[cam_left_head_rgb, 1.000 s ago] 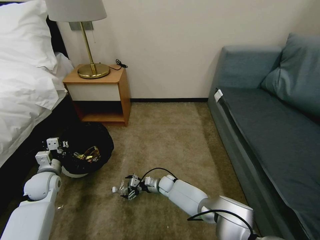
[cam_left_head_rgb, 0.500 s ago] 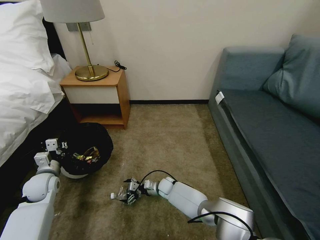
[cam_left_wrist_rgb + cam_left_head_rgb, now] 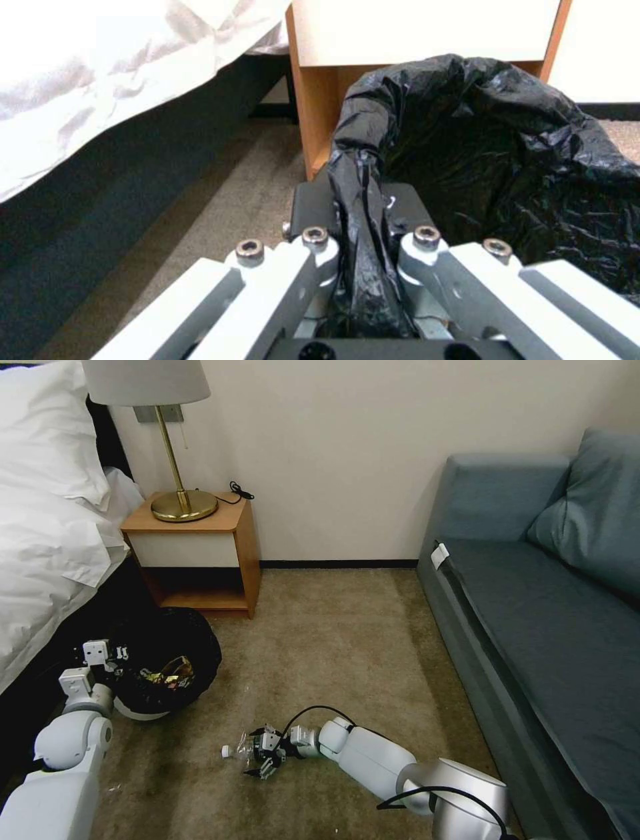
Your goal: Pick up the trash bin, then pick up the garbage on the floor and place it into the trash bin.
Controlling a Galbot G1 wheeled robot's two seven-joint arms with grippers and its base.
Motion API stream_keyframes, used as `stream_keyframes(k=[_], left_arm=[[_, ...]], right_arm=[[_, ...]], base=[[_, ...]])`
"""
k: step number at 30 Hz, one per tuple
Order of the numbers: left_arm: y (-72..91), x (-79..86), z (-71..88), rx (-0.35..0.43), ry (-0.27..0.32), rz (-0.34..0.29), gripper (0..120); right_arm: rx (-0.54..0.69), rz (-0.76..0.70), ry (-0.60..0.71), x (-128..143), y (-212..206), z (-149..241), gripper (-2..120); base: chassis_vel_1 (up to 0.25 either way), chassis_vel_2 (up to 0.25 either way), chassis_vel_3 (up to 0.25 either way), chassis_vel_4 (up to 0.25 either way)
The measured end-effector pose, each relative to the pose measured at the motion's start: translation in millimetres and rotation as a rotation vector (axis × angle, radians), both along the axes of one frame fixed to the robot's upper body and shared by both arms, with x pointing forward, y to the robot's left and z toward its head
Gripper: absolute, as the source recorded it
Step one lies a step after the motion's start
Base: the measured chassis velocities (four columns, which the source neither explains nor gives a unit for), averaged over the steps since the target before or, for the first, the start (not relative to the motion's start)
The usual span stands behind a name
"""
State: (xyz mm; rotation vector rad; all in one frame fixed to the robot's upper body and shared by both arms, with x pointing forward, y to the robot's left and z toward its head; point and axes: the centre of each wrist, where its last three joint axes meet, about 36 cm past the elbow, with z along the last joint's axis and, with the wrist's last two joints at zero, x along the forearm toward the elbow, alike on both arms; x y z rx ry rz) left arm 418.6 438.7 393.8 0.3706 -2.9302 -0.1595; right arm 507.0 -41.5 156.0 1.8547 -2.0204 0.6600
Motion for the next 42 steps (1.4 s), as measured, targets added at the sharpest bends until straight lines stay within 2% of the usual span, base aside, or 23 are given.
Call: stream_keyframes(k=[6,9,12,14,15,17,20,21,22,23,30,35,42], left_arm=[[-1.2,-2.6,1.4,0.002,0.001,-0.002,6],[-1.6,-4.5,1.6,0.003,0.003,-0.002,6],[-1.6,-4.9,1.5,0.003,0.004,-0.002,6],[-1.3,-6.9,1.3,0.004,0.006,-0.001,6],[-1.3,-6.9,1.3,0.004,0.006,-0.001,6],[-1.2,-8.5,0.5,0.004,0.008,-0.001,6],[-1.2,-9.6,0.0,0.004,0.010,0.000,6],[-1.5,-11.0,-0.6,0.004,0.012,0.000,6],[-1.5,-11.0,-0.6,0.004,0.012,0.000,6],[-2.2,-12.2,-0.8,0.004,0.013,-0.001,6],[-3.3,-14.1,1.4,0.010,0.010,-0.007,6],[-3.6,-13.5,4.8,0.010,0.008,-0.011,6],[-7.2,-1.6,24.7,0.000,-0.013,-0.031,6]], right_arm=[[-0.016,-0.018,-0.001,1.1,-6.0,-2.5,99],[-0.023,-0.026,0.005,-0.4,-10.0,-5.7,89],[-0.024,-0.027,0.007,-0.9,-10.5,-6.3,85],[-0.025,-0.031,0.016,-2.8,-11.8,-8.4,73],[-0.025,-0.031,0.016,-2.8,-11.8,-8.4,73],[-0.025,-0.034,0.020,-3.2,-12.6,-9.0,64],[-0.024,-0.038,0.022,-3.3,-12.8,-9.2,57],[-0.023,-0.039,0.022,-3.4,-13.0,-9.3,47],[-0.023,-0.039,0.022,-3.4,-13.0,-9.3,47],[-0.020,-0.041,0.022,-3.5,-13.0,-9.3,41],[0.004,-0.045,0.023,-6.5,-10.9,-9.7,24],[0.038,-0.051,0.008,-3.1,-11.6,-6.8,23],[0.148,-0.086,-0.072,26.7,-8.8,22.1,23]], base=[[0.000,0.000,0.000,0.000],[0.000,0.000,0.000,0.000],[0.000,0.000,0.000,0.000],[0.000,0.000,0.000,0.000],[0.000,0.000,0.000,0.000],[0.000,0.000,0.000,0.000],[0.000,0.000,0.000,0.000],[0.000,0.000,0.000,0.000],[0.000,0.000,0.000,0.000],[0.000,0.000,0.000,0.000],[0.000,0.000,0.000,0.000],[0.000,0.000,0.000,0.000],[0.000,0.000,0.000,0.000]])
